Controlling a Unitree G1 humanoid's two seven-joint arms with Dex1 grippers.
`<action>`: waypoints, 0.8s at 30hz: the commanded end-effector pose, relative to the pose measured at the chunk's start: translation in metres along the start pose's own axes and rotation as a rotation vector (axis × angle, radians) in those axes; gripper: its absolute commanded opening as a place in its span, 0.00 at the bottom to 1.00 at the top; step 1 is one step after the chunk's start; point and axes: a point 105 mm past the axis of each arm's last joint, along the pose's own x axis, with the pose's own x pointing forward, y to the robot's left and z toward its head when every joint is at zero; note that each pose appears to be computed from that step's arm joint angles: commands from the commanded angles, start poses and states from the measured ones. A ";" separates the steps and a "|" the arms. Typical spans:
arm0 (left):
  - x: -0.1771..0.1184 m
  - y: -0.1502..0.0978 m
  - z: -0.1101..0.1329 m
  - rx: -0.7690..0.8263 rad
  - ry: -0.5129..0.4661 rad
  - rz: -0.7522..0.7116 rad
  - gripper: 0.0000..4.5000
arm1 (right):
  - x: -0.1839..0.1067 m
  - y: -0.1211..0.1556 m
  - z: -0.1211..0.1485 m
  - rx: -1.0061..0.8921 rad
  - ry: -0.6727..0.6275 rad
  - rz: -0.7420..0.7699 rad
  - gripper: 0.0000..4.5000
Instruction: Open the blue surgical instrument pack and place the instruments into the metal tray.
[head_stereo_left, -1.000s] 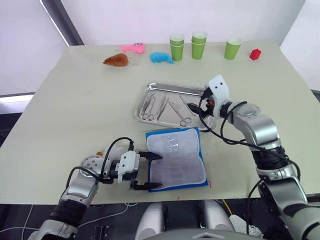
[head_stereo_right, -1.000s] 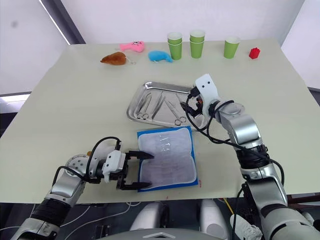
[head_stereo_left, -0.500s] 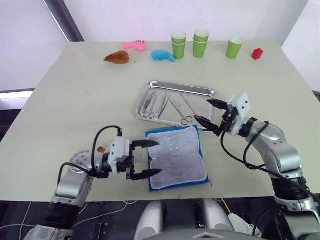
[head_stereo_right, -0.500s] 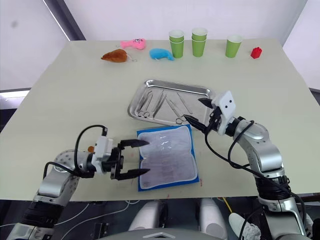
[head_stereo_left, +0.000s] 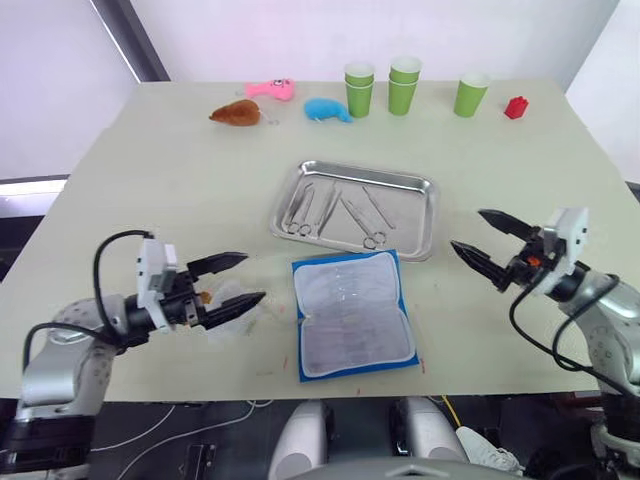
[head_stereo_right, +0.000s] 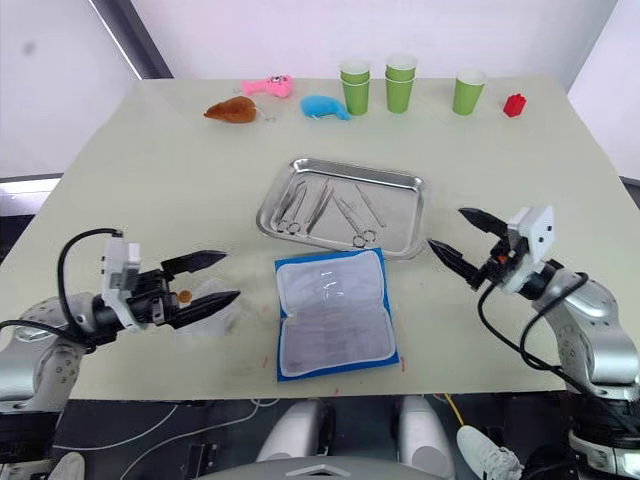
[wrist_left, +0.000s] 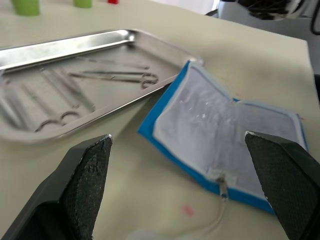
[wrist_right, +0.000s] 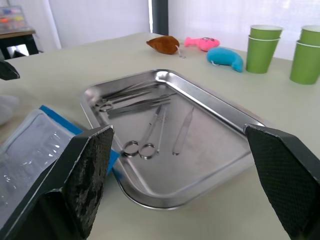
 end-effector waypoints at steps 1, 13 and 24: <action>-0.046 0.035 0.001 -0.008 0.003 0.223 1.00 | -0.036 0.004 -0.003 0.010 0.018 0.010 0.97; -0.131 0.041 -0.044 -0.078 0.194 0.503 1.00 | -0.123 0.003 -0.026 0.064 0.170 -0.062 0.97; -0.157 0.029 -0.079 -0.057 0.323 0.595 1.00 | -0.152 -0.006 -0.043 -0.008 0.275 -0.078 0.97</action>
